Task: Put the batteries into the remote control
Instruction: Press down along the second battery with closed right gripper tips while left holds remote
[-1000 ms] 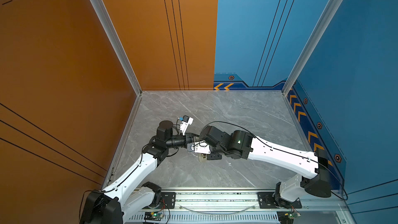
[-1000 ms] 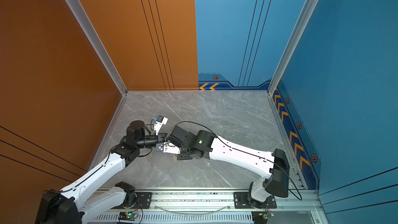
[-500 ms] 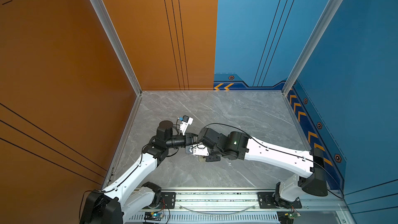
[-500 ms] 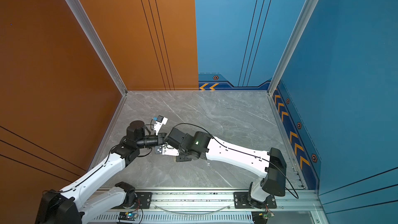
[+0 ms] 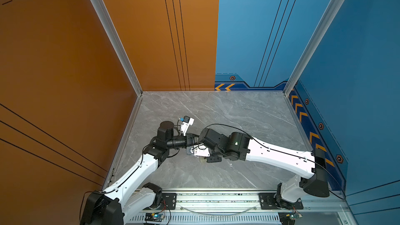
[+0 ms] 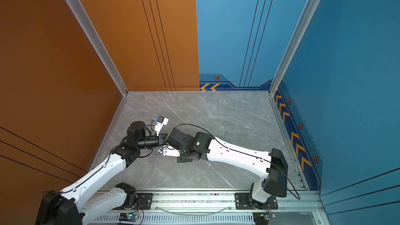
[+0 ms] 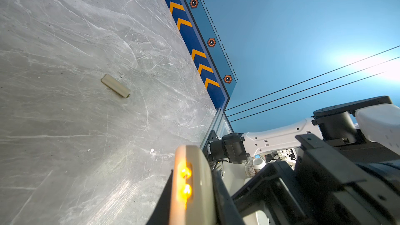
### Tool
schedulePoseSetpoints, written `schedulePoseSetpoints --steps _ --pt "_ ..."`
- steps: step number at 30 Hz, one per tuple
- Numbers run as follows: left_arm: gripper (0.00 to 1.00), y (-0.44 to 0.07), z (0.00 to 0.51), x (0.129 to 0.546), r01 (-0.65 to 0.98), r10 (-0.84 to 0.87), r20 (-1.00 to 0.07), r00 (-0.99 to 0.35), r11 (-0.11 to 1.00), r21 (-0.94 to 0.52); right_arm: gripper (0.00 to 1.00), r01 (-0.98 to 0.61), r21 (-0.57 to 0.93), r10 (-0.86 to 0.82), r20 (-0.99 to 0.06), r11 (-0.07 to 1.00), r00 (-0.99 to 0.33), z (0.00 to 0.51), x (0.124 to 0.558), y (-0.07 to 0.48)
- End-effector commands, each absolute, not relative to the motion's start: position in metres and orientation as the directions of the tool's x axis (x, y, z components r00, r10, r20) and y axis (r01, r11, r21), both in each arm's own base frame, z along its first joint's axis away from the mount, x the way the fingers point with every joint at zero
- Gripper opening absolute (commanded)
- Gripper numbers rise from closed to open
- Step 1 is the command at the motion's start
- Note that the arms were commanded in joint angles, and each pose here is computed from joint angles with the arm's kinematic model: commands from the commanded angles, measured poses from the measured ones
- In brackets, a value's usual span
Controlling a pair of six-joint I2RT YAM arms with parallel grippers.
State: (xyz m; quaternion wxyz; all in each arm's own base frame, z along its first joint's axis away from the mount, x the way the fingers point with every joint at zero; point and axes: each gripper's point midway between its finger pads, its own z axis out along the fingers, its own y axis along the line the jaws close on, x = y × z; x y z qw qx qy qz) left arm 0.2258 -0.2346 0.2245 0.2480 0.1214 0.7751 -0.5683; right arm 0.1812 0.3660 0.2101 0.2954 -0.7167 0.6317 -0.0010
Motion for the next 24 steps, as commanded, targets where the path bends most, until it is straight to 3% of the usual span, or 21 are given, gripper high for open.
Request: schedulePoseSetpoints --steps 1,14,24 --pt "0.00 -0.243 0.272 0.210 0.602 -0.063 -0.621 -0.781 0.184 -0.777 0.07 -0.924 -0.379 -0.930 -0.318 -0.054 0.185 0.189 0.176 0.358" --pt "0.00 -0.240 0.266 0.214 0.585 -0.068 -0.608 -0.791 0.209 -0.784 0.08 -0.925 -0.379 -0.893 -0.408 -0.025 0.192 0.216 0.165 0.355" --pt "0.00 -0.240 0.266 0.215 0.584 -0.070 -0.608 -0.791 0.210 -0.784 0.07 -0.935 -0.353 -0.892 -0.410 -0.035 0.189 0.207 0.152 0.356"
